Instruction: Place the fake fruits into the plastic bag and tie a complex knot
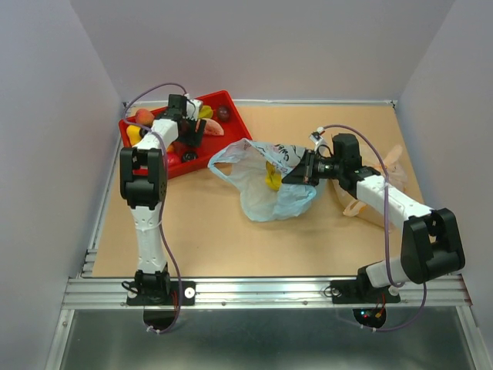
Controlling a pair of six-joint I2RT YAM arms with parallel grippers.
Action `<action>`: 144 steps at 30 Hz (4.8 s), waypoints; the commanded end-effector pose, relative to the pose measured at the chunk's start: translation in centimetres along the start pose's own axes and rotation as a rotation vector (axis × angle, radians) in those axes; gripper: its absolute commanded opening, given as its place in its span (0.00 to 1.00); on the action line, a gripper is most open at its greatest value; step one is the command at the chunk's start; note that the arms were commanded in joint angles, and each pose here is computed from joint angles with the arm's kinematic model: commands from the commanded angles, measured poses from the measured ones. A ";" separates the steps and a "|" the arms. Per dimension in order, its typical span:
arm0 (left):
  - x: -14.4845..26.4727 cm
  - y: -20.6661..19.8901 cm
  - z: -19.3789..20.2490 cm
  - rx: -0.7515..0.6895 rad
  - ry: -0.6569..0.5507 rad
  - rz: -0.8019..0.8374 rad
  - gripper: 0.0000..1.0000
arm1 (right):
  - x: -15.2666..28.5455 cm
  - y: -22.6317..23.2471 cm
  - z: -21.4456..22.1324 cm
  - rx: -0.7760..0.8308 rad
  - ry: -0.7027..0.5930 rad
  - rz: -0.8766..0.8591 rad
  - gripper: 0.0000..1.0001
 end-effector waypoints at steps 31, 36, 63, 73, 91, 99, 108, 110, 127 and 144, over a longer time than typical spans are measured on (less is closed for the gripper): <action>1.2 0.8 -1.1 0.034 -0.079 0.185 0.99 | -0.1 1.5 -2.7 0.075 -0.023 -0.026 0.00; -0.3 0.6 -0.8 0.018 -0.088 0.215 0.99 | -0.1 1.3 -2.5 0.066 -0.020 -0.020 0.00; 13.5 -2.6 -3.7 -0.155 -0.430 0.471 0.25 | 0.4 2.9 -3.6 0.100 -0.041 -0.055 0.00; 19.0 -11.1 0.5 -0.343 -0.458 0.775 0.25 | 0.6 4.4 -5.1 0.122 -0.054 -0.098 0.00; 16.8 -24.1 3.0 -0.116 -0.428 1.184 0.32 | 1.8 5.6 -4.4 0.147 -0.044 -0.147 0.00; 11.7 -28.3 2.4 0.152 -0.391 1.117 0.77 | 3.1 6.7 -4.0 0.081 -0.103 -0.117 0.00; 16.2 -25.9 3.2 -0.089 -0.463 1.088 0.99 | 4.4 2.5 -2.5 -0.031 -0.126 -0.026 0.00; 17.4 -24.4 4.3 -0.162 -0.413 1.101 0.99 | 4.4 1.8 -2.1 -0.028 -0.123 0.001 0.01; 14.9 3.6 1.1 -0.361 -0.184 0.419 0.96 | 3.0 -1.3 -1.2 -0.003 -0.070 0.057 0.00; 8.4 8.7 3.4 -0.374 0.051 0.249 0.96 | 3.1 -1.2 -1.5 0.014 -0.065 0.044 0.00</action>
Point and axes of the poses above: each gripper's point midway between its finger pads, its own x axis back along the fingers, its own y axis along the line the jaws close on, z = x × y, the point moved 10 cm from there along x, back along the fingers, and after that the axes turned 4 degrees about x, right-handed, at the moved point
